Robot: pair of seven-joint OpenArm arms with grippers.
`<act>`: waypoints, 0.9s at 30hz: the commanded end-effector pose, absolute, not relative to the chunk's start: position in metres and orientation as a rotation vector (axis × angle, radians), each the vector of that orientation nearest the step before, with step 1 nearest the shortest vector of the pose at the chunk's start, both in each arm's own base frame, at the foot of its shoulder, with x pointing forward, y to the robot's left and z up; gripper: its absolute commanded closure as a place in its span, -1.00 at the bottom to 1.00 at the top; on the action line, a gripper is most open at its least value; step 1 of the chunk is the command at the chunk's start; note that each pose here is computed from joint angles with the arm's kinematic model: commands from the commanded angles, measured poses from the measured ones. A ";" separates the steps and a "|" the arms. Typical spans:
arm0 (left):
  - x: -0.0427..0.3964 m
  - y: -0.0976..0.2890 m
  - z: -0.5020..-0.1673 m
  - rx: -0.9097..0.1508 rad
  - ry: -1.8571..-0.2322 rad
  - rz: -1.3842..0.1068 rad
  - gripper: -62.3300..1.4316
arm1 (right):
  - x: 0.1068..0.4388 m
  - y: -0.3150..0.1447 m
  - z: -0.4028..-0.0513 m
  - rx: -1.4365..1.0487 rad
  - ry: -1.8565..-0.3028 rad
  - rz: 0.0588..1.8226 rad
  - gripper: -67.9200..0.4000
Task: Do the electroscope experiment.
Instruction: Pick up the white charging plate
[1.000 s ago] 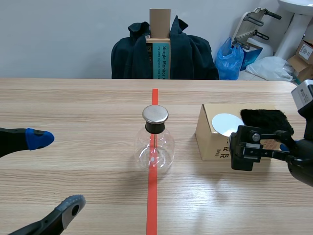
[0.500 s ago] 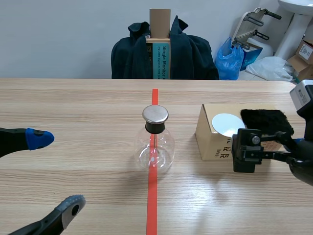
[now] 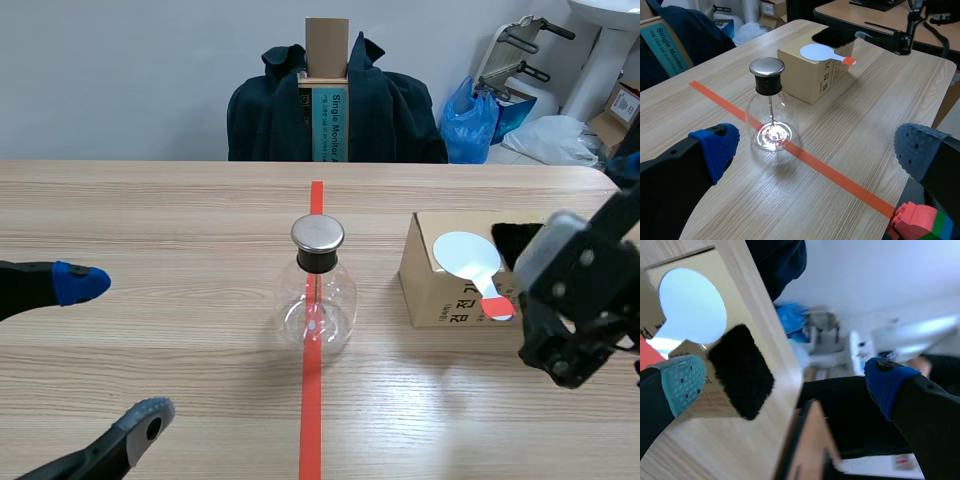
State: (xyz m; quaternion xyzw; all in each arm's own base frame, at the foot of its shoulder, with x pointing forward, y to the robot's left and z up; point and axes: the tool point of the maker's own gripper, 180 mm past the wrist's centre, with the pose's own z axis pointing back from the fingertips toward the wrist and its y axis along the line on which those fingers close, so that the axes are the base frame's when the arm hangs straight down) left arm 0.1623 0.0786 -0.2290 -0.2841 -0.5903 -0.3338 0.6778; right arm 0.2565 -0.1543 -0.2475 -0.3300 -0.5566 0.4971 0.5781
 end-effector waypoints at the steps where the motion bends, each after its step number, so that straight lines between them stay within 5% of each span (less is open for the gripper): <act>1: 0.163 0.076 -0.224 -0.655 -1.348 -0.738 -1.00 | 0.254 -0.156 -0.245 -0.847 -1.303 1.251 -1.00; 5: 0.163 0.076 -0.225 -0.653 -1.344 -0.740 -1.00 | 0.247 -0.154 -0.253 -0.964 -1.335 1.389 -1.00; 12: 0.163 0.077 -0.232 -0.632 -1.306 -0.751 -1.00 | 0.248 -0.166 -0.318 -0.969 -1.182 1.567 -1.00; 27: 0.163 0.077 -0.232 -0.633 -1.306 -0.750 -1.00 | 0.268 -0.119 -0.341 -0.971 -1.281 1.446 -1.00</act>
